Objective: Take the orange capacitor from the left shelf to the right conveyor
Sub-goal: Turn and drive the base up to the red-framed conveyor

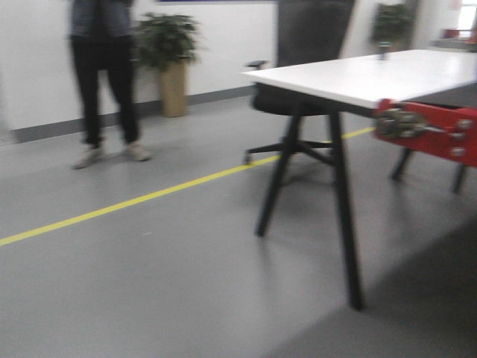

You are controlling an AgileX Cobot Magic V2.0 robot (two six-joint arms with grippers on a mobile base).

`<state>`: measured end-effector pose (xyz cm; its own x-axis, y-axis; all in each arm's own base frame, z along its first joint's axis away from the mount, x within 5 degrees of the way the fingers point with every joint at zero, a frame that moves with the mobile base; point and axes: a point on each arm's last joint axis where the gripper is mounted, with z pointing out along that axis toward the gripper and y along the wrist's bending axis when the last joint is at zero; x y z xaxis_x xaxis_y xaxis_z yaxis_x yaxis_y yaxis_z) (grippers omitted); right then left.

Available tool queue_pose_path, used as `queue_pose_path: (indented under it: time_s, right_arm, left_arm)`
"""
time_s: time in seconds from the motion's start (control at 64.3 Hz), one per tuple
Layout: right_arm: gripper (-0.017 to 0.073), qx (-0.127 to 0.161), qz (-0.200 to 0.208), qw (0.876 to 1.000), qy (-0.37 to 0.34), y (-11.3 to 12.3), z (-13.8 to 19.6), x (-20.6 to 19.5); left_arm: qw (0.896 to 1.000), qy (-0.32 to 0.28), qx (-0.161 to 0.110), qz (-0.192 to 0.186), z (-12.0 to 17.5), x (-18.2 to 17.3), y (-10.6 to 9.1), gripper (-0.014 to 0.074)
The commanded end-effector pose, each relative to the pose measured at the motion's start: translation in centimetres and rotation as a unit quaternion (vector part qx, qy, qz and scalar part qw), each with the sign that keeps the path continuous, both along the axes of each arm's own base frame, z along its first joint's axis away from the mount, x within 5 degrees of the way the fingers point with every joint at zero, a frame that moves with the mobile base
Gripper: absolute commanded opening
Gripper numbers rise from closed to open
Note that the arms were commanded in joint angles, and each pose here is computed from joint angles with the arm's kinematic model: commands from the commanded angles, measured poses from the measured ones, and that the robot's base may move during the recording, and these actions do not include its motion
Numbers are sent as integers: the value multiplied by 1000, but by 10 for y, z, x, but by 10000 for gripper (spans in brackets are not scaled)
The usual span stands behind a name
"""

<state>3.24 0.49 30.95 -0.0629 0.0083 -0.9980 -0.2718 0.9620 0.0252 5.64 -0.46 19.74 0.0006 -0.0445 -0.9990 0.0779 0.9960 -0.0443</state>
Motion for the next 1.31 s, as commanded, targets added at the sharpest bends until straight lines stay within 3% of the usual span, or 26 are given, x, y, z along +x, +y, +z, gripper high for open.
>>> queue_pose_path:
  time_s: [0.0, 1.291]
  right_arm:
    - [73, 6, 1, 999, -52, 0, 16, -1]
    - [73, 6, 1, 999, -52, 0, 16, -1]
  left_arm:
    - [999, -49, -6, 3, 10, -1, 1, -127]
    - [999, -49, -6, 3, 10, -1, 1, -127]
